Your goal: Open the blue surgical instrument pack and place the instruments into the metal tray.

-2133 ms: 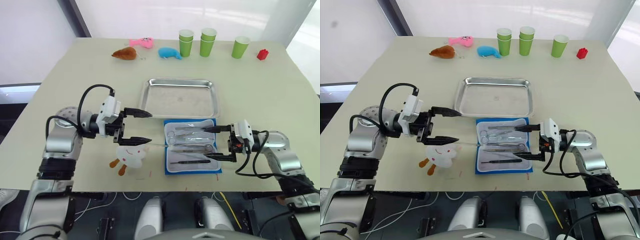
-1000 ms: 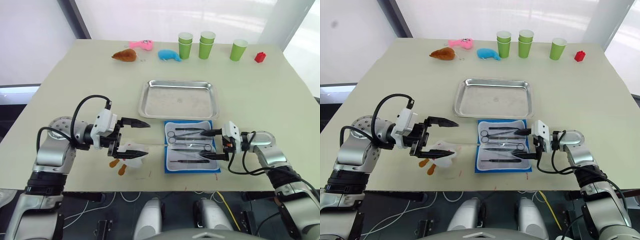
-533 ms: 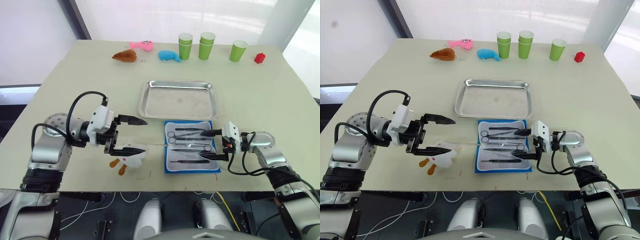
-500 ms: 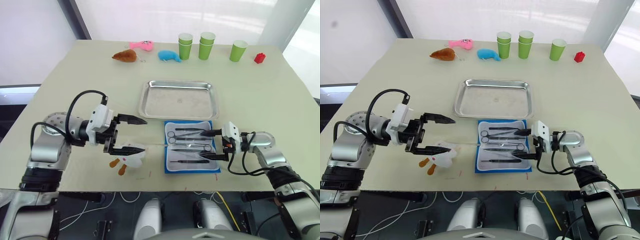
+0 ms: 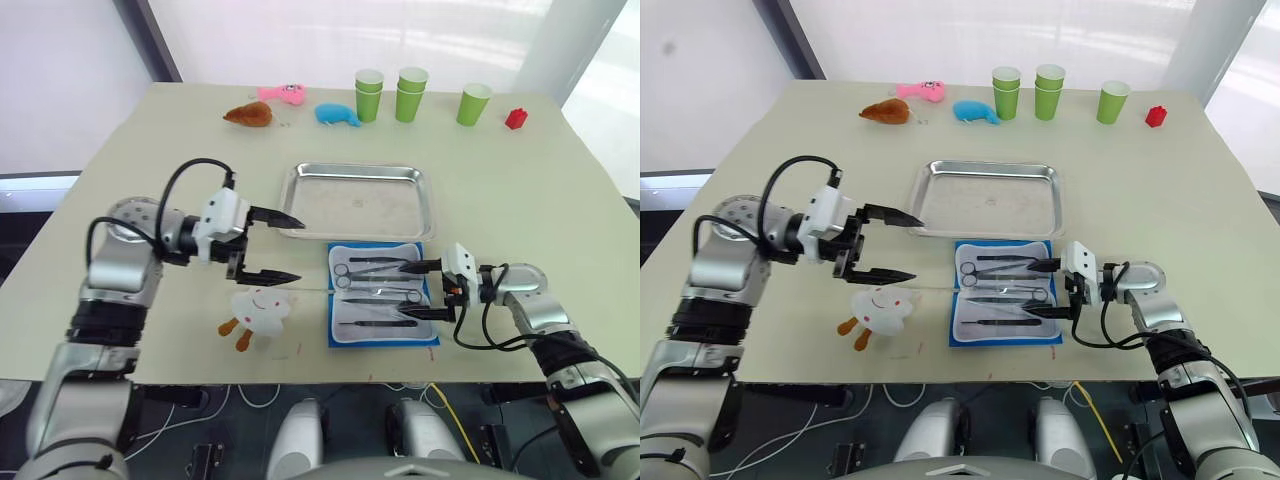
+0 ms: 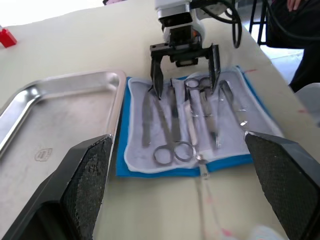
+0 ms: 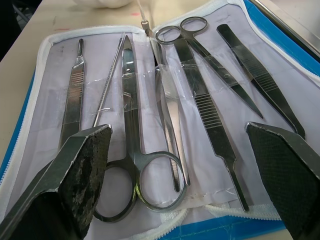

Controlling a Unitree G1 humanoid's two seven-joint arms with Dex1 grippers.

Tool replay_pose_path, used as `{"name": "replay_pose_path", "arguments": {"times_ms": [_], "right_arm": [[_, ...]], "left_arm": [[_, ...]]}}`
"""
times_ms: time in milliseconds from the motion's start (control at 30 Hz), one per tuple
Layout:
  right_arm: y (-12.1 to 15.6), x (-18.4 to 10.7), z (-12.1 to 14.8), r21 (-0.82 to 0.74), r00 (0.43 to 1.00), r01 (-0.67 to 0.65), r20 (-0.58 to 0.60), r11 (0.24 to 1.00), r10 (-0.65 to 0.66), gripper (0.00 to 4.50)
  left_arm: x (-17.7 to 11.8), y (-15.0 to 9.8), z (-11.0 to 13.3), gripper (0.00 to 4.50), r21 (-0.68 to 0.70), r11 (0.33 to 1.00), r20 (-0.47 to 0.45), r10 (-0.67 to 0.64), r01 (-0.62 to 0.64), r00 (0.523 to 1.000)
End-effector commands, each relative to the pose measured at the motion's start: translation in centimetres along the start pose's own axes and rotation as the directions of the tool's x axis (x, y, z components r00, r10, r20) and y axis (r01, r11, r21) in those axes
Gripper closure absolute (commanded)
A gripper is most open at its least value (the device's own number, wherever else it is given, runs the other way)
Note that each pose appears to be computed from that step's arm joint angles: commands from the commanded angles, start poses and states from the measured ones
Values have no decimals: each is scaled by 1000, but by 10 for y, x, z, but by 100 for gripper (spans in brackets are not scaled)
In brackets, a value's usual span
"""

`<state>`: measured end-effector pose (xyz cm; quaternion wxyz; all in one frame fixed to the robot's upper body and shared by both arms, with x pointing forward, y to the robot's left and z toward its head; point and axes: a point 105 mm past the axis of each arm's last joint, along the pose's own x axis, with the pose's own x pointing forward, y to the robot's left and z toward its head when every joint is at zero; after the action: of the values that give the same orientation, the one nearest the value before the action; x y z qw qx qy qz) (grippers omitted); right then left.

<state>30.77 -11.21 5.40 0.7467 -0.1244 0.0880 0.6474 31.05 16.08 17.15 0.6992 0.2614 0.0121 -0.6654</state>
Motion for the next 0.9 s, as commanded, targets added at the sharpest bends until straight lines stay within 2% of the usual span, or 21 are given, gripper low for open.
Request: {"name": "replay_pose_path", "arguments": {"times_ms": [33, 100, 167, 200, 400, 600, 900], "right_arm": [[16, -2, -51, 153, 986, 8, -165, 988, 18, 1], [15, -2, -51, 153, 986, 7, -166, 988, 18, 0], [15, -2, -51, 153, 986, 7, -166, 988, 19, 0], [15, -1, -51, 154, 986, 6, -165, 988, 20, 0], [17, 2, -52, 159, 987, 2, -159, 987, 24, 0], [16, 2, -52, 155, 988, 11, -157, 988, 14, 0], [15, 2, -52, 150, 988, 18, -155, 989, 6, 0]], "left_arm": [[14, 11, -3, 26, -4, 1000, -10, -18, 18, 1000], [24, 20, -6, 78, -25, 1000, -6, -15, 15, 1000], [33, 29, -10, 180, -15, 1000, -23, -7, 7, 1000], [38, 32, -11, 213, -10, 1000, -31, -5, 5, 1000], [65, 46, -19, 213, -11, 1000, -55, 5, -6, 998], [93, 43, -27, 213, -29, 999, -53, -32, 30, 998], [99, 25, -47, 213, -45, 994, -100, -99, 95, 990]]}}
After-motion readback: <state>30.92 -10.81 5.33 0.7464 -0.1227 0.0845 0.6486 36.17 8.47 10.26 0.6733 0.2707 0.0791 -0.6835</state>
